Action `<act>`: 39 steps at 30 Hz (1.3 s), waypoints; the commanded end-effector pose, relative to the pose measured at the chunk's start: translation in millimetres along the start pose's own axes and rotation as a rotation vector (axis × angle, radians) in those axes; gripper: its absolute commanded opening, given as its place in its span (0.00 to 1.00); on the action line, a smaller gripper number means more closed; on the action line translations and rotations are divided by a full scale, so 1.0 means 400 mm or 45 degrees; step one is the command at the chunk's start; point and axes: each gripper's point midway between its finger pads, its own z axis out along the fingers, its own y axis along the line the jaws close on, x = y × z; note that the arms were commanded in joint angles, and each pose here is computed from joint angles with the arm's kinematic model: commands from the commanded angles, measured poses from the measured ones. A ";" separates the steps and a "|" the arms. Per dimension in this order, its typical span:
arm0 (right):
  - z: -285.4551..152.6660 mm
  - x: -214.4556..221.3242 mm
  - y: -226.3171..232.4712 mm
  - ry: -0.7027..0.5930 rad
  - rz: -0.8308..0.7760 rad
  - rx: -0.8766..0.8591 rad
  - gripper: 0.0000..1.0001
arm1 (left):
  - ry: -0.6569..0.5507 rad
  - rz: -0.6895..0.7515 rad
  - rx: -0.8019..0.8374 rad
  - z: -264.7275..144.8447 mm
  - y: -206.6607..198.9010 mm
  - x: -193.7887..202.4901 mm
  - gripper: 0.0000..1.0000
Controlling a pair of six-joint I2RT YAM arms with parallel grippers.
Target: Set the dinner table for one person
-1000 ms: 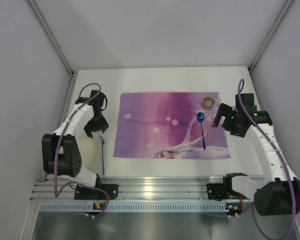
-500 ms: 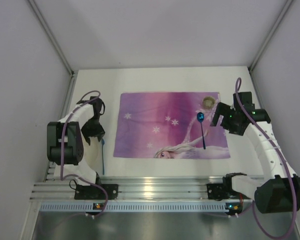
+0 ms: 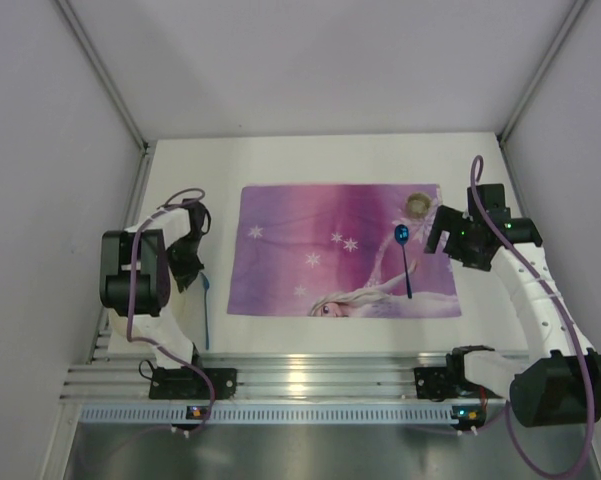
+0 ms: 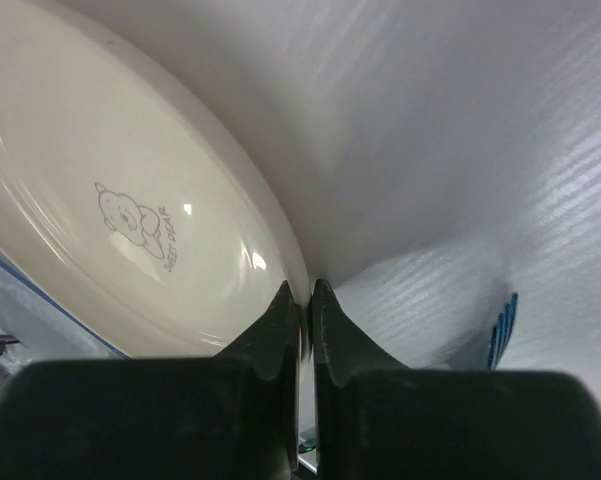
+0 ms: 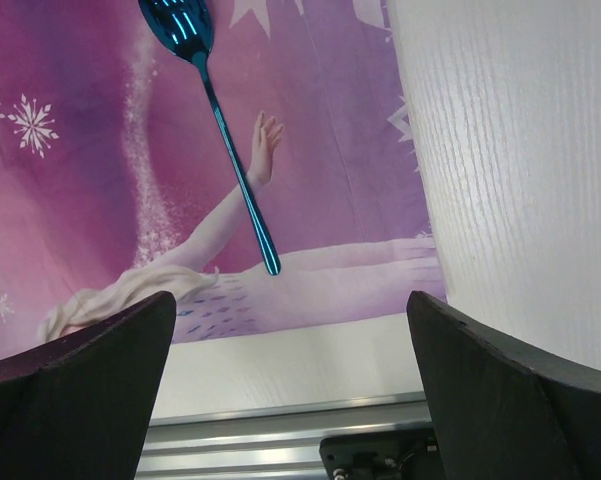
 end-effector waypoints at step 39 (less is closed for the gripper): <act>-0.101 0.003 -0.071 -0.124 0.023 0.161 1.00 | -0.485 0.980 1.166 -0.753 -0.956 0.505 0.08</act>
